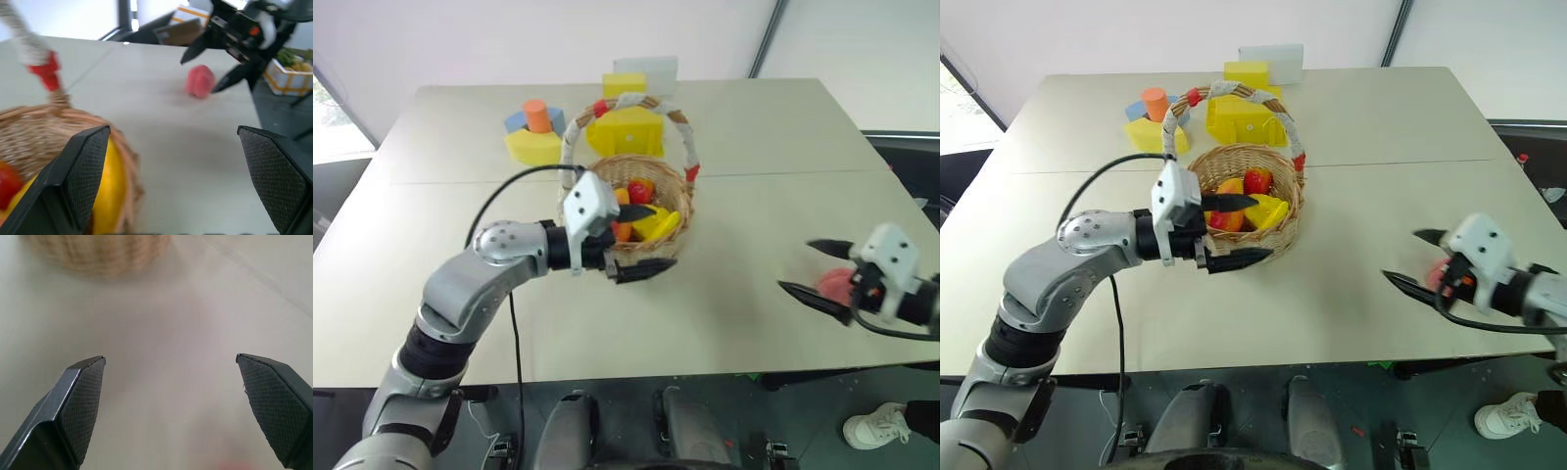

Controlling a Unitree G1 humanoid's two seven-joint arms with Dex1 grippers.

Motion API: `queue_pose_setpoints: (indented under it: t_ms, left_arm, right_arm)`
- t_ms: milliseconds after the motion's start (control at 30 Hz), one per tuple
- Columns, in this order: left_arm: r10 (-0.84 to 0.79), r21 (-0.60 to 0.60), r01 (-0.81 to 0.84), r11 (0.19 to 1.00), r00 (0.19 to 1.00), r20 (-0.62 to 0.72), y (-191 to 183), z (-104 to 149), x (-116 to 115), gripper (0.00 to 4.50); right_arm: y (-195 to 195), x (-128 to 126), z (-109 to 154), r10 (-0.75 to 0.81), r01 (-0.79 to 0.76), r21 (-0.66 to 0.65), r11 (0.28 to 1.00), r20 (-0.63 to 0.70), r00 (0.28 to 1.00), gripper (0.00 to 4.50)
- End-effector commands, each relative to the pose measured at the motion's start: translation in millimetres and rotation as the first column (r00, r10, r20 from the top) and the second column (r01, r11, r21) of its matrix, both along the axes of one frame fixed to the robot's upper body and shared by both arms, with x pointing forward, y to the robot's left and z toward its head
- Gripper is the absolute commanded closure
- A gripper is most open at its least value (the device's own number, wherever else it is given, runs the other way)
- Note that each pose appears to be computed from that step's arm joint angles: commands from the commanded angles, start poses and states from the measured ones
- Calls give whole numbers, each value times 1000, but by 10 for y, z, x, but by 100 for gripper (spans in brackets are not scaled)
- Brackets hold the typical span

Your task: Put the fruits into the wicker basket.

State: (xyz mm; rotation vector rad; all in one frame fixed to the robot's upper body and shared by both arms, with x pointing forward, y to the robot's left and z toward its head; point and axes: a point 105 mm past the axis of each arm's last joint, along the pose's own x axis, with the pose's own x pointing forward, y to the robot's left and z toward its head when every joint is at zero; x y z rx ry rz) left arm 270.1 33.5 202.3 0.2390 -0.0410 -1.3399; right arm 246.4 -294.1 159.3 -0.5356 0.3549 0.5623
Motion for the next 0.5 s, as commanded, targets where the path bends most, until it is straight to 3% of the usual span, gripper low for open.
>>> queue_pose_setpoints:
  t_ms: [33,500]
  left_arm:
    - [-22,2,22,1000,999,43,-31,23,1,3]
    - [-25,16,24,1000,998,56,-21,-20,20,3]
  right_arm:
    - [-137,18,90,-37,39,-56,998,44,998,0]
    - [-380,90,-273,-154,156,32,987,-58,986,0]
